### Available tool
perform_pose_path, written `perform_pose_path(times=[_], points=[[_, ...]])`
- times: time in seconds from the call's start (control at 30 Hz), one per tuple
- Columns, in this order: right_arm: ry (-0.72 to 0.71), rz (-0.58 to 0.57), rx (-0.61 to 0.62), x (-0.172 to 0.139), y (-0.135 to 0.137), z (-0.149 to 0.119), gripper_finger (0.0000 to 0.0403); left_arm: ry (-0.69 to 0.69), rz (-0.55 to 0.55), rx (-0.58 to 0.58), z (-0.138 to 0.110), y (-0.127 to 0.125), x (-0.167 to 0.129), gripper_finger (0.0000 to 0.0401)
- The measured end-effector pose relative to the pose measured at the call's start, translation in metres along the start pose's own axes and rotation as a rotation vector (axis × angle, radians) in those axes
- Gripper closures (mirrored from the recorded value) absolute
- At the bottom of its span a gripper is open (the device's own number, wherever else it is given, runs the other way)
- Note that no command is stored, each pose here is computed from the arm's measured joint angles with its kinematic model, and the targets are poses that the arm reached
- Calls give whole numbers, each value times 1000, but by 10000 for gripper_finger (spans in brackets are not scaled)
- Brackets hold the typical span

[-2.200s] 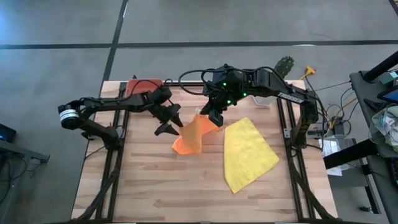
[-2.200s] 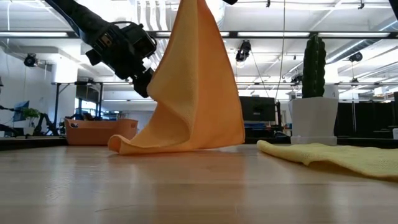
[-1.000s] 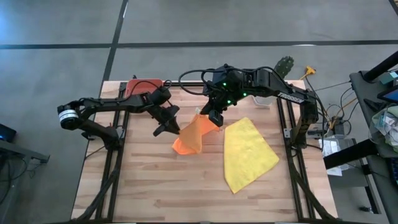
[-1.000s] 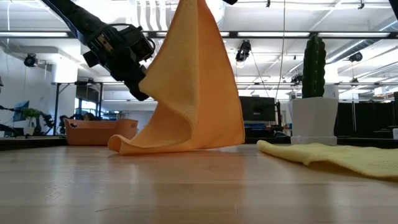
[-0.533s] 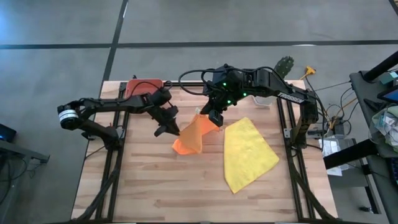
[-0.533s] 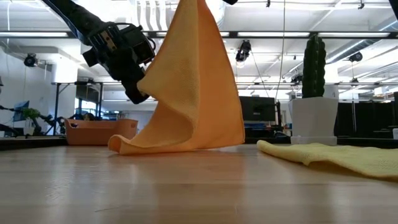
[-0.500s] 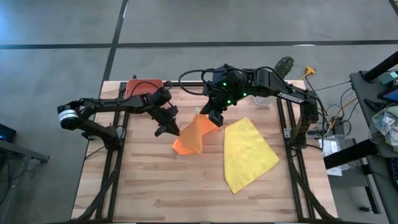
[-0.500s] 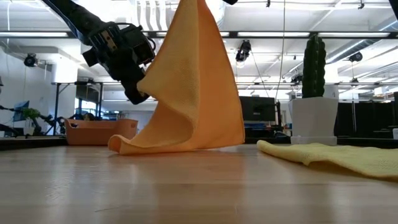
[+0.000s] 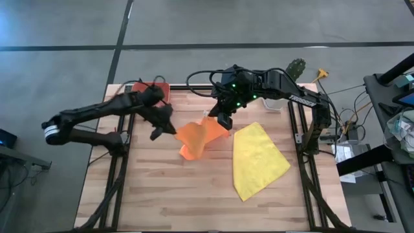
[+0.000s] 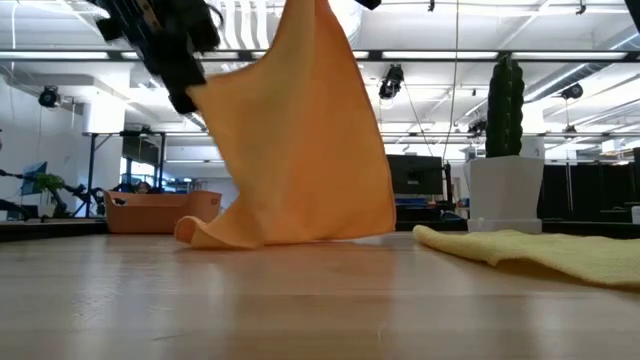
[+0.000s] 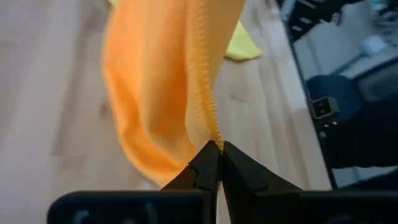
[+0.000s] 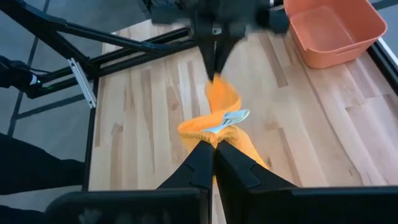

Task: Roll microfiber towels into tight, uniform cylinder then place into a basket
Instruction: Fold the orange towel

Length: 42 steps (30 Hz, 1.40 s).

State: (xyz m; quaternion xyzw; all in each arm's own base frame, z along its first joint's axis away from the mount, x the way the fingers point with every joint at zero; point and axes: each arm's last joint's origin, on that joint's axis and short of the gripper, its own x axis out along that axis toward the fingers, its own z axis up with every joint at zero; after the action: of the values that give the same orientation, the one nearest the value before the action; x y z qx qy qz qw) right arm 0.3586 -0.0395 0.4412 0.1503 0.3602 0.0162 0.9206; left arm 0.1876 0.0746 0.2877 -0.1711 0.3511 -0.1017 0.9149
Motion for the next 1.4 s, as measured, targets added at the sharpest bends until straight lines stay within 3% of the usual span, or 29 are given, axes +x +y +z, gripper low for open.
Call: perform_pose_path(times=[0.2,0.43,0.53,0.67,0.8,0.93,1.1,1.27,1.4], points=[[-20,-35,-99,-5,-3,1,394,-29,242,80,19,-31,-53,401],[-100,-446,-307,-14,-33,14,394,-15,667,240,62,-38,-99,401],[-163,-536,-378,-21,-43,23,394,-5,773,270,84,-36,-116,401],[-233,-548,-399,-35,-42,30,394,-6,833,273,108,-39,-139,401],[-222,-382,-331,-49,-32,25,394,37,820,252,114,-52,-156,401],[-55,-219,-148,-39,-26,6,394,111,726,140,101,-59,-157,401],[187,-78,-133,5,-11,-20,394,192,560,23,74,-60,-138,401],[364,-34,-181,65,-3,-52,394,282,418,-61,37,-52,-100,401],[441,9,-143,104,-2,-79,394,334,253,-176,1,-48,-64,401]])
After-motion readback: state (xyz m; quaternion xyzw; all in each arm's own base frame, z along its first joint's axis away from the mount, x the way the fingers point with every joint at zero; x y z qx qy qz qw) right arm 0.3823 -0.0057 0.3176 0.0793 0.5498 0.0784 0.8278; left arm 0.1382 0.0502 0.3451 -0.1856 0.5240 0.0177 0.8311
